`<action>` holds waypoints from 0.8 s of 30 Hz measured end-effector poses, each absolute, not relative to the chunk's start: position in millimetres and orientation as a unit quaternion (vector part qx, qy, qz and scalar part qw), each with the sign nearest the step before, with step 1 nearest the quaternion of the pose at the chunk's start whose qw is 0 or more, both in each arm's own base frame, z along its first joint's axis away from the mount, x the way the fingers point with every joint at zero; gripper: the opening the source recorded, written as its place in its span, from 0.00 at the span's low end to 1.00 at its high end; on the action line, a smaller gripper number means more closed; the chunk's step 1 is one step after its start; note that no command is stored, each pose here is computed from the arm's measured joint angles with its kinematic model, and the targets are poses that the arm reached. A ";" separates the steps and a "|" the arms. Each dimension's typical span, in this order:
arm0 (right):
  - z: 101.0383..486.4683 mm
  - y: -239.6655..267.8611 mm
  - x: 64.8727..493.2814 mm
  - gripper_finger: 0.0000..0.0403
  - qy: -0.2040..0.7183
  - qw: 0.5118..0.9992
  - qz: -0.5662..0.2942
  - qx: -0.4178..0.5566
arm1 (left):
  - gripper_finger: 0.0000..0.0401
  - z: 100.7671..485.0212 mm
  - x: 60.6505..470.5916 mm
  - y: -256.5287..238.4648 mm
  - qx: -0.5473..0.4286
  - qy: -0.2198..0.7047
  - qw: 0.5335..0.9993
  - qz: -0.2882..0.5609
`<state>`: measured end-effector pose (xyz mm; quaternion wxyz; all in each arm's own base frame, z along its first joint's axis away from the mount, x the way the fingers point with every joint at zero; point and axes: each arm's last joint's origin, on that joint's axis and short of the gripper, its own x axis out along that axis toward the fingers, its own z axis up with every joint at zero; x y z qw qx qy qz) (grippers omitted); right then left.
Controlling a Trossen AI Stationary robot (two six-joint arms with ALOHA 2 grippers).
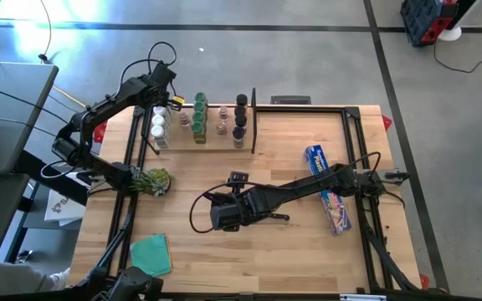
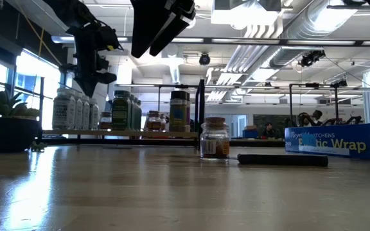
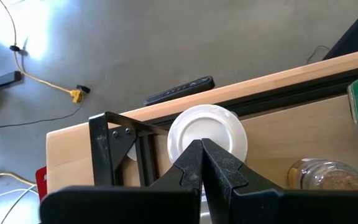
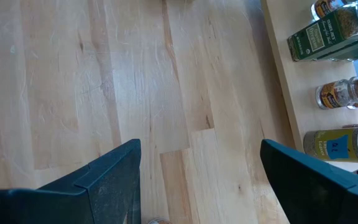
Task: Shelf spices
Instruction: Adjust the white lid seasoning bottles on the shelf, then put the brown lid seasoning bottle on the shelf
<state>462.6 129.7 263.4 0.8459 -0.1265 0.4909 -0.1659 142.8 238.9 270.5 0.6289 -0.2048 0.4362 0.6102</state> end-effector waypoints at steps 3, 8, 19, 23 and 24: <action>263.4 129.5 462.6 0.81 0.491 0.846 -0.166 -0.126 | 0.00 270.2 141.9 238.5 -0.203 0.441 0.624 0.613; 263.4 129.6 462.6 0.81 0.491 0.846 -0.166 -0.127 | 0.00 269.9 141.5 238.0 -0.202 0.444 0.621 0.613; 263.3 129.5 462.6 0.81 0.491 0.846 -0.166 -0.127 | 0.00 275.6 140.0 235.4 -0.203 0.440 0.625 0.612; 263.4 129.5 462.6 0.81 0.491 0.846 -0.166 -0.127 | 0.00 288.5 139.3 234.3 -0.200 0.429 0.630 0.616; 263.4 129.6 462.6 0.81 0.491 0.846 -0.166 -0.127 | 0.00 291.3 138.8 233.5 -0.200 0.428 0.630 0.616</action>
